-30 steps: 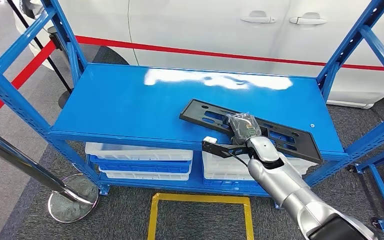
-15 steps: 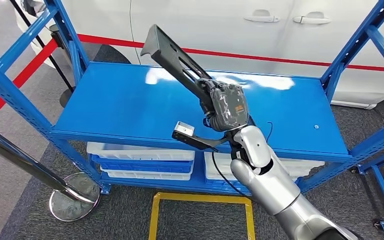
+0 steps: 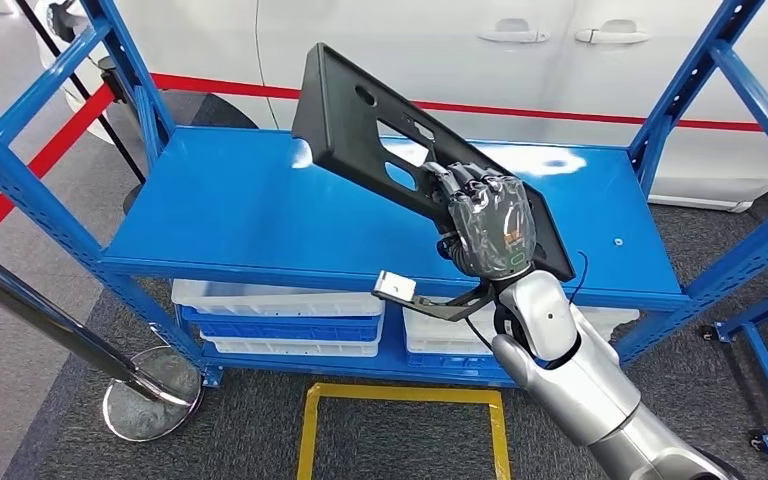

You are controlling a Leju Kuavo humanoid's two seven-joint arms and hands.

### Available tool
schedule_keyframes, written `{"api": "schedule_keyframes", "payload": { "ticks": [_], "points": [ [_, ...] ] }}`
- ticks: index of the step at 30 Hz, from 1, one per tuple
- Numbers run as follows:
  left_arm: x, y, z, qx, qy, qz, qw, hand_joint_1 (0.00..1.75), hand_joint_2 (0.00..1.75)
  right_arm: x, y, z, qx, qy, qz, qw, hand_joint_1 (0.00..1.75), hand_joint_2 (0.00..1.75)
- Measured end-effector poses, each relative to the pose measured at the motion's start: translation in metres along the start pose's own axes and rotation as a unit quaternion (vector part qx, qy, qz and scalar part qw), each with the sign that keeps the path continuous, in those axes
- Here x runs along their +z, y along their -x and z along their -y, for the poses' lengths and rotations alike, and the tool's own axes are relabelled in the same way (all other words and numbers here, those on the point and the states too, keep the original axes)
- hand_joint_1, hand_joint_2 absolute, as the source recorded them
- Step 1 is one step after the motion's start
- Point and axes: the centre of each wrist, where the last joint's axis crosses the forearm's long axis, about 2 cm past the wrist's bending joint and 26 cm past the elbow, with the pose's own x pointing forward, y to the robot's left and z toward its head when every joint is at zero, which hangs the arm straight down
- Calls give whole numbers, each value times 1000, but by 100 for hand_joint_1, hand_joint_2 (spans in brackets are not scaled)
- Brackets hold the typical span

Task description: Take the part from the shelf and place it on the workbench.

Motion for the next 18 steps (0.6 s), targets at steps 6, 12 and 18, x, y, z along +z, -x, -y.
{"api": "schedule_keyframes", "payload": {
  "ticks": [6, 12, 18],
  "points": [
    [0, -1, -2, -2, -2, 0, 1000, 0, 175, -1, -3, 1, 6, 3, 20, 1000, 175, 175],
    [0, -2, -3, -3, -2, 0, 1000, 0, 175, -1, -2, 3, 21, 9, 41, 999, 175, 175],
    [0, -2, -3, -3, -2, 0, 1000, 0, 175, -1, -1, 4, 26, 13, 47, 998, 175, 175]
  ]
}}
